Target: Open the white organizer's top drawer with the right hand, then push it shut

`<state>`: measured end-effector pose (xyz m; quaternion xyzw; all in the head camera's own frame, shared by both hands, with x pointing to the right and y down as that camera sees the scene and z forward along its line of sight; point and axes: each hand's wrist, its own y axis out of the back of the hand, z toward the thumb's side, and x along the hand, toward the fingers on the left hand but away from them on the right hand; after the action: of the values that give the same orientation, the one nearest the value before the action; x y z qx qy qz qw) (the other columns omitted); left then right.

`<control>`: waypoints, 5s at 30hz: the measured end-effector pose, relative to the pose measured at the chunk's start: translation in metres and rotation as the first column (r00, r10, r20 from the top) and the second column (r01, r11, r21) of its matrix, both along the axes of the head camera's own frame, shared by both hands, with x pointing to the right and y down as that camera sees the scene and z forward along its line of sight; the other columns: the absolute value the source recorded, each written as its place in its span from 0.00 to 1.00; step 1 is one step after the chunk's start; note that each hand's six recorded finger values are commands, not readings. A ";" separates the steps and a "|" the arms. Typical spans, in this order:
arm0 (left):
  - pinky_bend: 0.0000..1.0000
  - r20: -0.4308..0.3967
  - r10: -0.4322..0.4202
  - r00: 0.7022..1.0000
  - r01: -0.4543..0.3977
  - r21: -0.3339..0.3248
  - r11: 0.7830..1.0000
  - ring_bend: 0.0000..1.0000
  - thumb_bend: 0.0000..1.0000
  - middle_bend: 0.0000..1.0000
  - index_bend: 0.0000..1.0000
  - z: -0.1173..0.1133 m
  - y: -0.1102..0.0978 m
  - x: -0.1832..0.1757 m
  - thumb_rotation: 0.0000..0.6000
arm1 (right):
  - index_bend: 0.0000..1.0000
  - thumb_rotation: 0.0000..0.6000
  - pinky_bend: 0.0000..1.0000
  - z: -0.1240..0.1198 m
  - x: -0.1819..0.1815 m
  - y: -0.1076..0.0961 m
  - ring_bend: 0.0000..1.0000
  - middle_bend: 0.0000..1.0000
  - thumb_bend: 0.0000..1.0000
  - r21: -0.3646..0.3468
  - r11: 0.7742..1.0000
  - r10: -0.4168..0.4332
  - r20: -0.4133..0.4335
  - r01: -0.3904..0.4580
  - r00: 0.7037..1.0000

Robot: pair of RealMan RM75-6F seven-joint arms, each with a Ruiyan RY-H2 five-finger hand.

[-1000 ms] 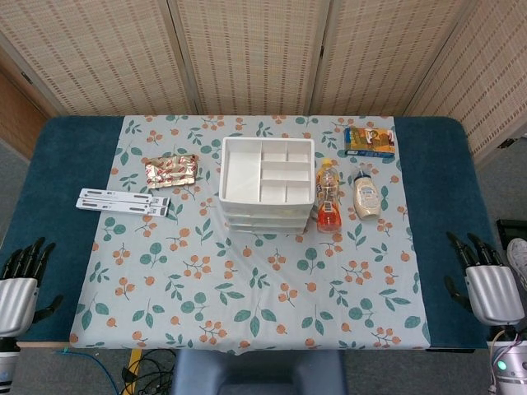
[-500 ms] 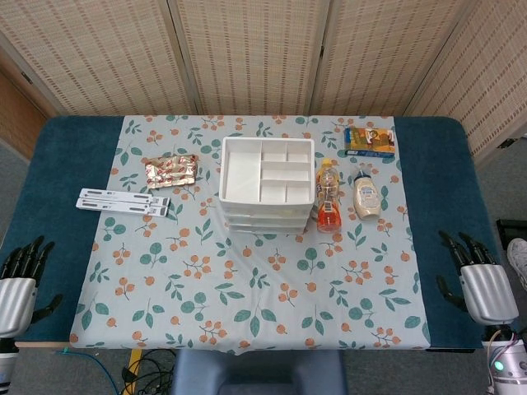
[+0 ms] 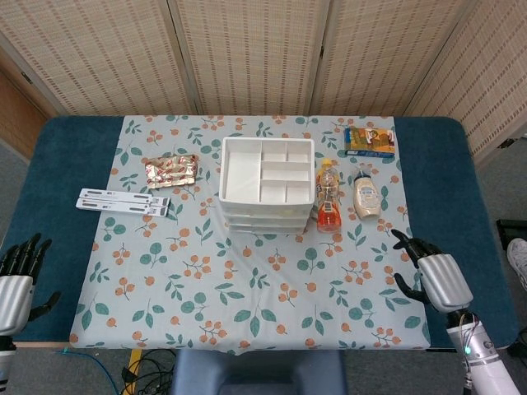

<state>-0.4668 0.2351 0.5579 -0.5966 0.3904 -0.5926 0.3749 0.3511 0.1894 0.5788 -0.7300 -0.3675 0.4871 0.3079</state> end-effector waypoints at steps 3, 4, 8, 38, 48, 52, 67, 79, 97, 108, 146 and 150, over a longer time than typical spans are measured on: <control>0.08 -0.002 -0.002 1.000 0.002 -0.002 1.000 0.07 0.21 0.02 0.06 0.001 0.001 -0.001 1.00 | 0.07 1.00 0.53 0.009 -0.017 -0.003 0.40 0.39 0.42 -0.055 0.998 -0.021 0.057 0.025 0.998; 0.08 -0.001 -0.003 1.000 0.003 -0.002 1.000 0.07 0.21 0.02 0.06 0.001 0.001 -0.001 1.00 | 0.07 1.00 0.58 0.013 -0.022 -0.004 0.43 0.41 0.42 -0.074 0.997 -0.032 0.071 0.037 0.997; 0.08 0.002 -0.009 1.000 0.009 -0.003 1.000 0.07 0.21 0.02 0.07 0.000 0.002 -0.005 1.00 | 0.07 1.00 0.75 0.031 -0.049 -0.008 0.57 0.50 0.42 -0.151 0.985 -0.060 0.139 0.081 0.988; 0.08 -0.001 -0.017 1.000 0.017 -0.021 1.000 0.07 0.21 0.02 0.07 0.000 0.006 -0.016 1.00 | 0.07 1.00 0.99 0.108 -0.185 -0.021 0.89 0.78 0.52 -0.689 0.725 0.506 0.551 0.020 0.663; 0.08 0.001 -0.009 1.000 0.009 -0.024 1.000 0.07 0.21 0.02 0.07 0.001 0.004 -0.016 1.00 | 0.07 1.00 0.99 0.109 -0.214 -0.039 0.89 0.78 0.52 -0.665 0.746 0.512 0.611 0.041 0.604; 0.08 0.005 -0.009 1.000 0.010 -0.030 1.000 0.07 0.21 0.02 0.07 0.001 0.004 -0.017 1.00 | 0.07 1.00 0.99 0.111 -0.222 -0.044 0.89 0.77 0.52 -0.665 0.745 0.514 0.615 0.043 0.598; 0.08 0.012 -0.010 1.000 0.010 -0.039 0.999 0.07 0.21 0.02 0.07 0.003 0.003 -0.018 1.00 | 0.07 1.00 0.99 0.122 -0.238 -0.054 0.89 0.78 0.52 -0.664 0.746 0.517 0.615 0.039 0.595; 0.08 0.018 -0.015 1.000 0.016 -0.042 0.999 0.07 0.21 0.02 0.07 0.003 0.003 -0.019 1.00 | 0.07 1.00 0.99 0.126 -0.249 -0.062 0.89 0.78 0.53 -0.657 0.753 0.499 0.618 0.050 0.608; 0.08 0.021 -0.016 1.000 0.017 -0.048 0.999 0.07 0.21 0.02 0.07 0.005 0.004 -0.018 1.00 | 0.20 1.00 0.99 0.126 -0.250 -0.062 0.89 0.78 0.57 -0.658 0.751 0.491 0.615 0.058 0.617; 0.08 0.019 -0.020 1.000 0.020 -0.051 0.998 0.07 0.21 0.02 0.07 0.005 0.005 -0.018 1.00 | 0.20 1.00 0.99 0.123 -0.249 -0.053 0.89 0.78 0.57 -0.661 0.747 0.487 0.616 0.070 0.618; 0.08 -0.018 0.004 1.000 -0.005 -0.060 0.998 0.07 0.21 0.02 0.07 0.013 0.005 -0.009 1.00 | 0.10 1.00 1.00 0.083 -0.214 -0.019 0.90 0.79 0.60 -0.552 0.822 0.287 0.614 0.140 0.735; 0.08 -0.021 0.007 1.000 -0.009 -0.059 0.998 0.07 0.21 0.02 0.07 0.013 0.004 -0.008 1.00 | 0.10 1.00 1.00 0.069 -0.207 -0.024 0.93 0.82 0.60 -0.473 0.866 0.175 0.592 0.163 0.786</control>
<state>-0.4745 0.2394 0.5711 -0.6152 0.3741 -0.5961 0.3553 0.1438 0.1657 0.6481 -0.9011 -0.3110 0.3005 -0.0309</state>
